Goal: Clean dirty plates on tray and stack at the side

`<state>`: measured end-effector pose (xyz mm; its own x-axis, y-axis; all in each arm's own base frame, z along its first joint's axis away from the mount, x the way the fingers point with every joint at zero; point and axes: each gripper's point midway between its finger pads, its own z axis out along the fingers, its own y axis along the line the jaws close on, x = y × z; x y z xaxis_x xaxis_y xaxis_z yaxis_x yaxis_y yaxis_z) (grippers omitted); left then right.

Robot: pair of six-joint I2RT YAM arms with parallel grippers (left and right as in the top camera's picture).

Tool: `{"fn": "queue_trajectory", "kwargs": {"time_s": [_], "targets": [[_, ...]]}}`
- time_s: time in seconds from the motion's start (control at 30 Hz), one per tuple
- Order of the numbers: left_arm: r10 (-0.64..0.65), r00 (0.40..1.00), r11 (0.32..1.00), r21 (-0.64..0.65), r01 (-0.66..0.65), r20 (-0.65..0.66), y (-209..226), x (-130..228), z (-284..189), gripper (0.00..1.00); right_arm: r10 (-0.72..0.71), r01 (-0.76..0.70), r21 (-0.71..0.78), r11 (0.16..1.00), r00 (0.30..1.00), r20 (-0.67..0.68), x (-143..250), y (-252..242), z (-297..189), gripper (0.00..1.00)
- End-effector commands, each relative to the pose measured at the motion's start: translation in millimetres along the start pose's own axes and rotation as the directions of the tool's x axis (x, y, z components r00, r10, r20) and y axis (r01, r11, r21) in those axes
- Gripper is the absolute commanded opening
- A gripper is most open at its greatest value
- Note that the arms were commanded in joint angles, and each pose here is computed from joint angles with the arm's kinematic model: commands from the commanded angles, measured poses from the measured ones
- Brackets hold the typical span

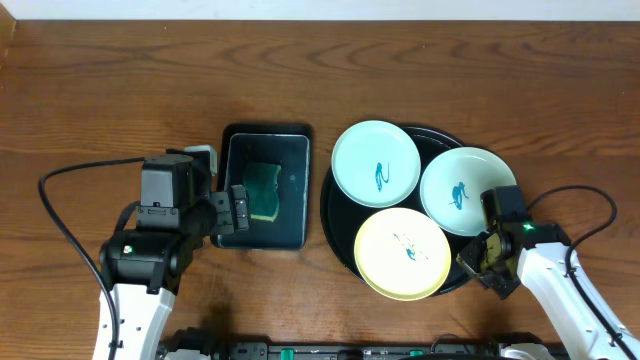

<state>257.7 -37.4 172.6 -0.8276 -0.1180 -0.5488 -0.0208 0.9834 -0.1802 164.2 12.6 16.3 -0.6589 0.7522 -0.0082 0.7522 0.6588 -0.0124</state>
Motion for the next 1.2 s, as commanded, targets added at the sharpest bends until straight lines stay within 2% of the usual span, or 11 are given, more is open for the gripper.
{"fn": "queue_trajectory", "kwargs": {"time_s": [0.0,0.6,1.17], "targets": [[0.014,1.000,1.000,0.005,-0.014,0.024,-1.4,-9.0,-5.5,0.92,-0.005,0.006,0.016,1.000,1.000,-0.017,5.1,-3.5,1.6,0.01],[0.014,1.000,1.000,0.005,-0.014,0.023,-1.4,-8.8,-5.5,0.92,-0.010,0.028,0.097,0.995,0.984,-0.178,39.4,-27.6,-3.2,0.01],[0.014,1.000,1.000,0.005,-0.014,0.023,-1.4,-8.9,-5.5,0.92,-0.054,0.061,0.035,0.998,0.986,-0.157,40.5,-14.2,7.9,0.01]]}}
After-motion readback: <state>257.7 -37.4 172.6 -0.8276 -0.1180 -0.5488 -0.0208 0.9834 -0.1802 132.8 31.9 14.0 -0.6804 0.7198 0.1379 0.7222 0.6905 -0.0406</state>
